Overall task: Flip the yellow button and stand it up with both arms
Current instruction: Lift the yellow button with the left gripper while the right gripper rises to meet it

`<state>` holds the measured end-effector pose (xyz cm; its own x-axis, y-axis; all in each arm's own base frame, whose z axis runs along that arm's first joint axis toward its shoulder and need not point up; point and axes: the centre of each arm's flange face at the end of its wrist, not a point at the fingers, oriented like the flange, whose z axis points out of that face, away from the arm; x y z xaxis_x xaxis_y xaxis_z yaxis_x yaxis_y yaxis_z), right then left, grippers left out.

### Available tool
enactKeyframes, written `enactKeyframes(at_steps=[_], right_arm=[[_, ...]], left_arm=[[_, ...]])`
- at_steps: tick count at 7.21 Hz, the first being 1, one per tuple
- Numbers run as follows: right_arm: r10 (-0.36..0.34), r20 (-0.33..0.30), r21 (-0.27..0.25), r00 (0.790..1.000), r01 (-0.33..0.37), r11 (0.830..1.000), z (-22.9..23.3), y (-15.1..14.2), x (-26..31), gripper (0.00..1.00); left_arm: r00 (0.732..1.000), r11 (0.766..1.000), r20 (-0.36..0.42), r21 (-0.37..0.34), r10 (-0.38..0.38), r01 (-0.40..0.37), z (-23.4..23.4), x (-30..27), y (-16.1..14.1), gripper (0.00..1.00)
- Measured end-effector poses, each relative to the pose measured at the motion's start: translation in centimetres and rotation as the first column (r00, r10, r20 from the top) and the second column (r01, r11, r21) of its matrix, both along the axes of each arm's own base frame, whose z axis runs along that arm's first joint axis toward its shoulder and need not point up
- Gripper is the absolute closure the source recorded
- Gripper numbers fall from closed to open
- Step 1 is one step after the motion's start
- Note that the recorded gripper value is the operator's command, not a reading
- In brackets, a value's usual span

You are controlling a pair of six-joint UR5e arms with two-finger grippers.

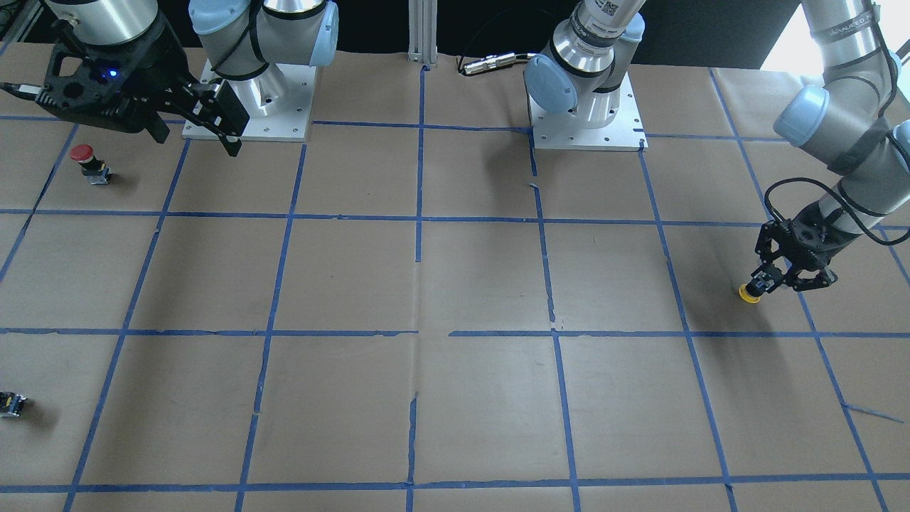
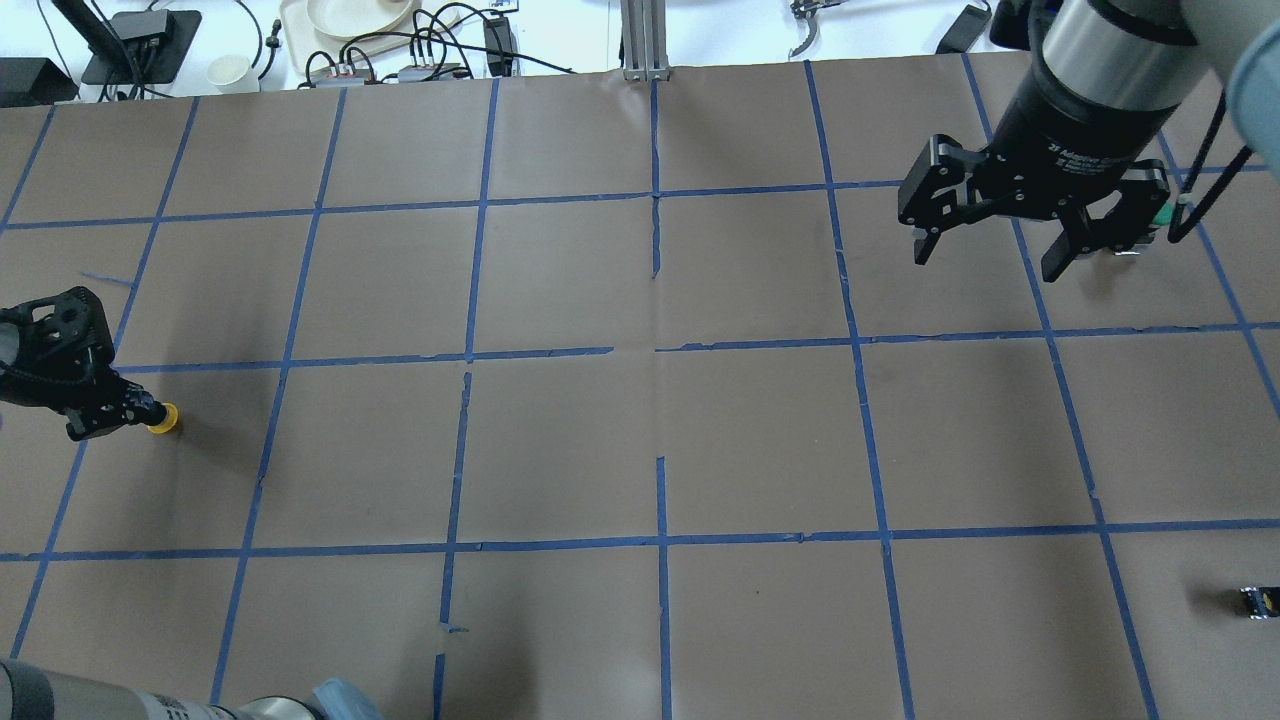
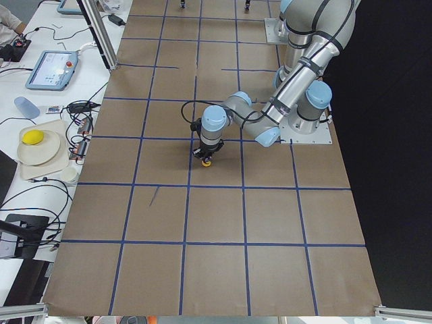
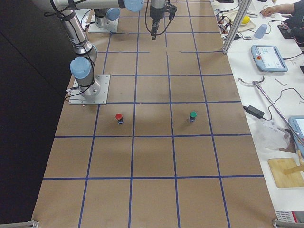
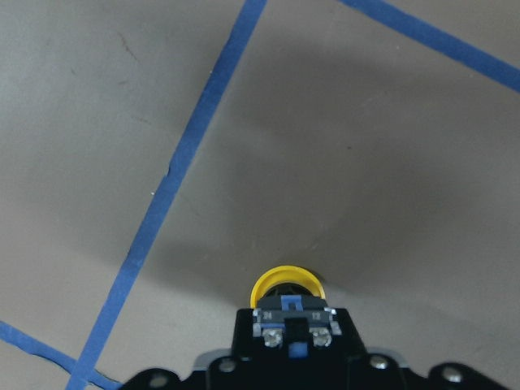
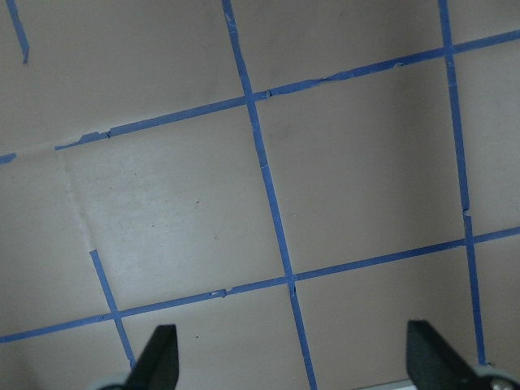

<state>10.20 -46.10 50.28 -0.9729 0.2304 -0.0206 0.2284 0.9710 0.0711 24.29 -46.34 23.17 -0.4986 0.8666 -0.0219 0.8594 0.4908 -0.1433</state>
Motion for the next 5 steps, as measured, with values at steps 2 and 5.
enactKeyframes(at_steps=[2,5], right_arm=[[-0.03,0.003,0.023,1.0,0.03,0.999,-0.8,-0.1,-1.2,0.0],[-0.154,0.105,0.031,0.983,0.151,0.988,-1.4,-0.5,-0.3,0.0]], left_arm=[[0.982,0.987,-0.113,0.057,0.153,-0.147,2.2,-3.6,0.1,0.87],[0.89,0.914,-0.226,0.192,0.396,-0.358,7.8,-16.0,-1.4,0.87]])
